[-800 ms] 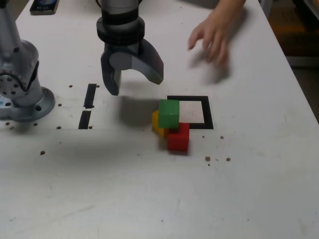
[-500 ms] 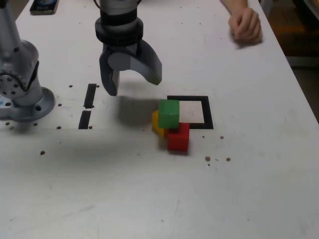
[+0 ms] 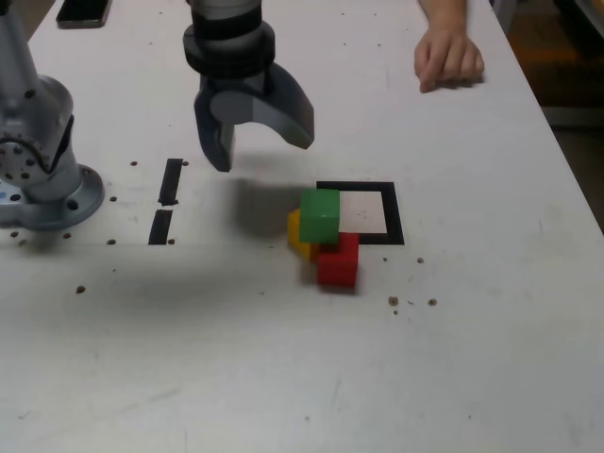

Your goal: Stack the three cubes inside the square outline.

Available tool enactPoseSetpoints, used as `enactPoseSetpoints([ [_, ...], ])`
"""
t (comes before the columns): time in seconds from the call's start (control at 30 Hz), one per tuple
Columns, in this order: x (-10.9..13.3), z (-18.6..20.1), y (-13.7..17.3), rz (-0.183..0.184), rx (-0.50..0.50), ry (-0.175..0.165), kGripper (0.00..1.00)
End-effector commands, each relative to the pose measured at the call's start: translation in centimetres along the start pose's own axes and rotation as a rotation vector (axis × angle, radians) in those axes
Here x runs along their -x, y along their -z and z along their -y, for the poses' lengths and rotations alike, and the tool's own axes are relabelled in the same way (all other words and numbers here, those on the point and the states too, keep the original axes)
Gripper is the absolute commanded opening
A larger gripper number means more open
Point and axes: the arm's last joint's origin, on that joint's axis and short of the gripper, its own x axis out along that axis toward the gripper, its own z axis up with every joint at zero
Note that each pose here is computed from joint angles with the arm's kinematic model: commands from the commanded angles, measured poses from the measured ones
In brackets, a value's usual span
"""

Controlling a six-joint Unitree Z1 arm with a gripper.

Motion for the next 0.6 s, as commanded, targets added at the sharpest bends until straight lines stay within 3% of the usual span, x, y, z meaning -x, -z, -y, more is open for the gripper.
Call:
enactPoseSetpoints([
  [0.0, 0.5, 0.0, -0.3, 0.014, -0.006, -0.005, 0.95],
  [0.3, 4.2, 2.1, -2.0, 0.019, -0.110, 0.004, 0.95],
  [0.57, 5.2, 5.4, -4.3, 0.031, -0.217, 0.085, 0.95],
])
